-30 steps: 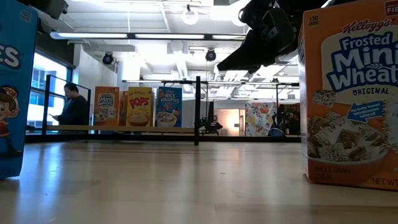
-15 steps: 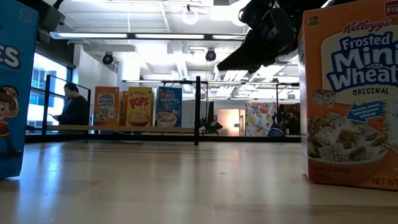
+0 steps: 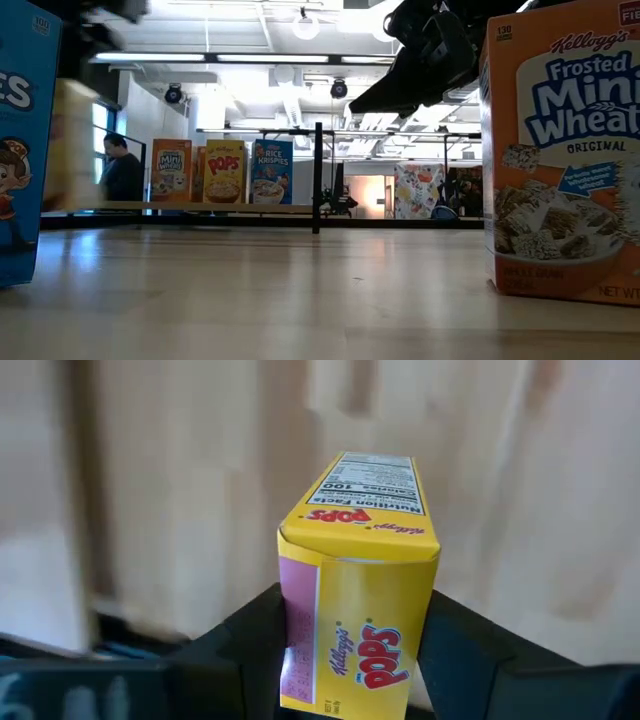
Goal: Stack cereal on shelf
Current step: Put the yellow cereal box on the shelf aligned with the other yellow cereal box
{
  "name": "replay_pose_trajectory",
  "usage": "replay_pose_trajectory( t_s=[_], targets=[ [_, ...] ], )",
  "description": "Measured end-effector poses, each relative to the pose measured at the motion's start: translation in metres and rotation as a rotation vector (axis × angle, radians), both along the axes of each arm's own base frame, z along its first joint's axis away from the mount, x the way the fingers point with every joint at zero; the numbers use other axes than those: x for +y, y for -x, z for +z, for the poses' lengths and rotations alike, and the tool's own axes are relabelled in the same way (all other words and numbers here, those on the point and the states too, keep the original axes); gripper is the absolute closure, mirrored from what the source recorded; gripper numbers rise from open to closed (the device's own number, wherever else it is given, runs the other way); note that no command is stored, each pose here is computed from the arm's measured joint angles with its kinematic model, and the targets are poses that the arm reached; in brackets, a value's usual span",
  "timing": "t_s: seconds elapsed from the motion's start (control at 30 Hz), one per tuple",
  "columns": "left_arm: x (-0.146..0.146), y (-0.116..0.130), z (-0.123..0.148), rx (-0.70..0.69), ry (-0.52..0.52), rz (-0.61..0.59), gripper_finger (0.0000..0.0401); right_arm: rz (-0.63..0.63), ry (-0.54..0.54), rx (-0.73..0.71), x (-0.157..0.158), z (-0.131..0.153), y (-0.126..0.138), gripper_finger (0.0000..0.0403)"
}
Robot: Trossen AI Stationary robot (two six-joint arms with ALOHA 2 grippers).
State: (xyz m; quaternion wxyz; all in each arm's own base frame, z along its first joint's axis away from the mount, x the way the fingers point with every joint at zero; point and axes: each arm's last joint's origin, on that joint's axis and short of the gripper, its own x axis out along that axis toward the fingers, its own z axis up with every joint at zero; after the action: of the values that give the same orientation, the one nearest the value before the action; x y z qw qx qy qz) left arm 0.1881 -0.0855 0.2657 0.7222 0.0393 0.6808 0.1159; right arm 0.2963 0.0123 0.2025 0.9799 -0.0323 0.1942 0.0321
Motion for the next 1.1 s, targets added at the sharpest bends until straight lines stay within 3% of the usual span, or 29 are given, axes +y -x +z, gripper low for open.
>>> replay_pose_trajectory(
  t_s=[0.4,0.53,0.67,1.1],
  targets=[
    [0.104,-0.046,0.030,-0.175,-0.122,-0.041,0.0222,0.037,-0.027,0.001,0.001,0.000,0.000,0.0387],
    [0.140,-0.047,0.041,-0.201,-0.158,-0.048,0.0222,0.037,-0.026,0.001,0.001,0.000,0.000,0.0387],
    [0.169,-0.040,0.040,-0.208,-0.118,0.001,0.0222,0.037,-0.027,0.001,0.001,0.000,0.000,0.0387],
    [0.201,-0.035,0.043,-0.254,-0.157,0.014,0.0221,0.039,-0.033,0.002,0.002,0.000,0.000,0.0387]
  ],
)
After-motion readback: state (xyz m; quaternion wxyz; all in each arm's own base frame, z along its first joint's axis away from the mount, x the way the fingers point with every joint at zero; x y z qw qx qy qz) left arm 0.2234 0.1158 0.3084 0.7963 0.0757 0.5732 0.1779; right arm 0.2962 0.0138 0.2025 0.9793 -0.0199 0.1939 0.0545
